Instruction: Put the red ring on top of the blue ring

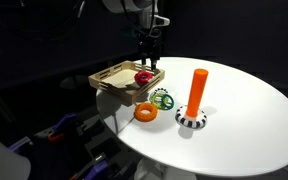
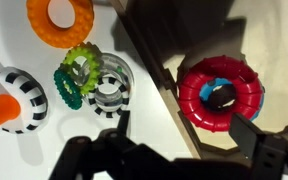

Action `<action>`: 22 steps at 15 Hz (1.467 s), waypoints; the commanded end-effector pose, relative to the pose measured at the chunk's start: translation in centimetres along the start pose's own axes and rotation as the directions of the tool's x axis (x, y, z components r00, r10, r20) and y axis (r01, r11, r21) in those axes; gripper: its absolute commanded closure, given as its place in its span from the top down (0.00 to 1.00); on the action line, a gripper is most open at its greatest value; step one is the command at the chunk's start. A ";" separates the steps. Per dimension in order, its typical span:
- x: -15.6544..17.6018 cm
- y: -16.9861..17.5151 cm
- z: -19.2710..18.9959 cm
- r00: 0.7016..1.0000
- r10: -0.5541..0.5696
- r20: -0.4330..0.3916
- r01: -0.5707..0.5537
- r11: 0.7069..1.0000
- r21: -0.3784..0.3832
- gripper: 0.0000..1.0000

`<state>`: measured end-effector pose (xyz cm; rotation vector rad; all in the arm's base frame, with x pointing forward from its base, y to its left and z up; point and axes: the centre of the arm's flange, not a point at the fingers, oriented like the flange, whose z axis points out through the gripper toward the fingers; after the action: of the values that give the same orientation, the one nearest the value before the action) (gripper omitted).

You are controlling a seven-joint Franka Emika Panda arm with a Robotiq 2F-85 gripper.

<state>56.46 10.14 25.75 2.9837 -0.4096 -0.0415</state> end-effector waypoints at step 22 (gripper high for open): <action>-9.0 11.8 -15.2 0.989 -0.120 0.086 0.110 0.987 0.114 1.00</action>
<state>47.04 3.60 41.22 3.1209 -0.2292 -0.1954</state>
